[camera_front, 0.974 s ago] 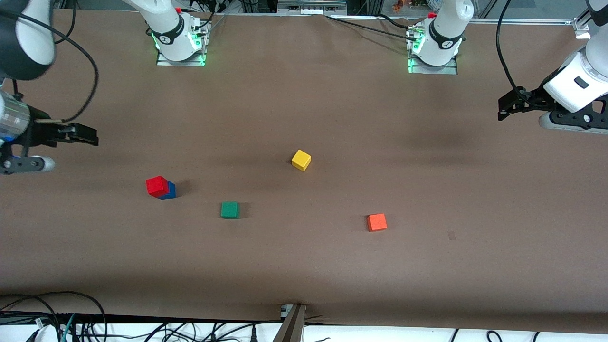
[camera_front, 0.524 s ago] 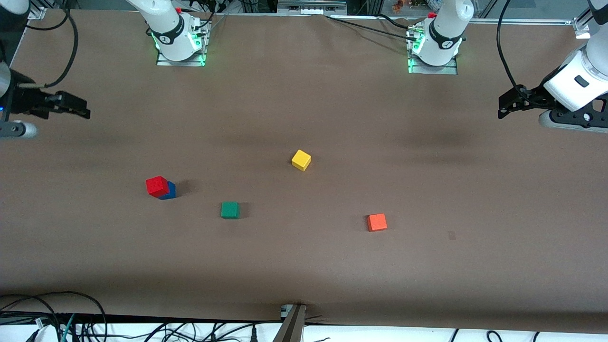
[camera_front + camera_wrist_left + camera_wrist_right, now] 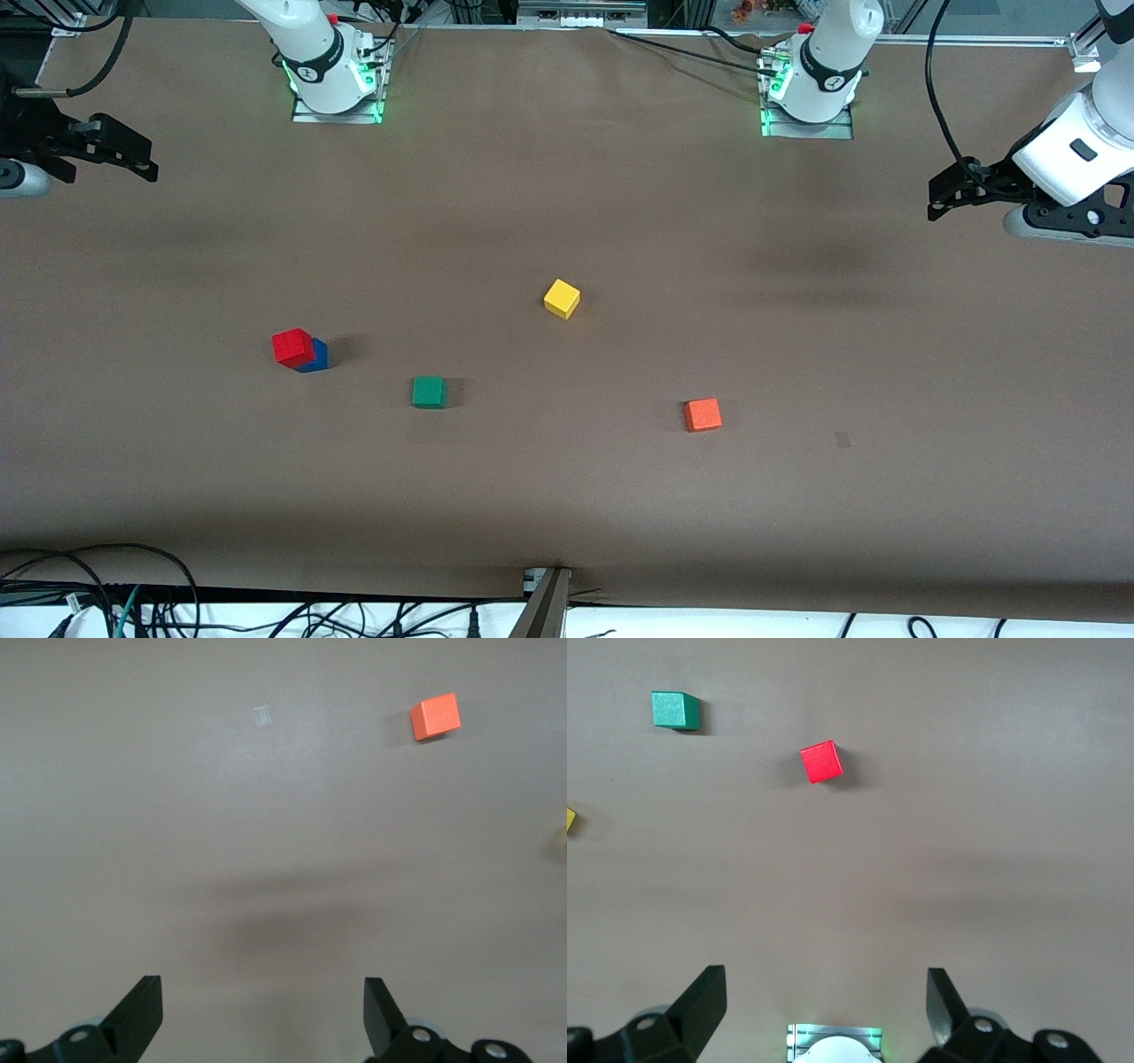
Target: Pass red block to right arm, stack on blue
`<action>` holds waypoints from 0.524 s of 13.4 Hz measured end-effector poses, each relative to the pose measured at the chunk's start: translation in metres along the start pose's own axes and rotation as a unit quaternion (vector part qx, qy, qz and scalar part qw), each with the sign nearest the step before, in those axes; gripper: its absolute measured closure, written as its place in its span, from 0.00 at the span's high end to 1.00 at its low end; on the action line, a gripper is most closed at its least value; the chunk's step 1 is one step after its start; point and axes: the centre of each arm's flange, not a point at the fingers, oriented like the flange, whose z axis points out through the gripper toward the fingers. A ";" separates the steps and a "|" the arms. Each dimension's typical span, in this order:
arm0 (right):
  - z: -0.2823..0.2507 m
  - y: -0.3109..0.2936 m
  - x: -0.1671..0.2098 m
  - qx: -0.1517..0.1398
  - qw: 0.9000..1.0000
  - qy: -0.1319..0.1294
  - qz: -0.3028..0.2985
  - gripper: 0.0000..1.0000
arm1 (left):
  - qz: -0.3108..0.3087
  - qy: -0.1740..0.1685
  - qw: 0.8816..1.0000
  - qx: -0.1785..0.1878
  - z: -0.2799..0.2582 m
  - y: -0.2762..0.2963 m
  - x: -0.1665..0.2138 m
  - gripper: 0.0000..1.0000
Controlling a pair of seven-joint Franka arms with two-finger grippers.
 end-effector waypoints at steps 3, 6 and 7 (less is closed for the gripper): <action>0.006 0.003 -0.001 0.000 1.000 -0.012 0.002 1.00 | 0.000 0.000 1.000 0.000 0.000 0.000 0.000 1.00; 0.009 0.006 0.002 0.001 1.000 -0.016 0.005 1.00 | 0.000 0.000 1.000 0.000 0.000 0.000 0.000 1.00; 0.008 0.006 0.003 0.001 1.000 -0.016 0.006 1.00 | 0.000 0.000 1.000 0.000 0.000 0.000 0.000 1.00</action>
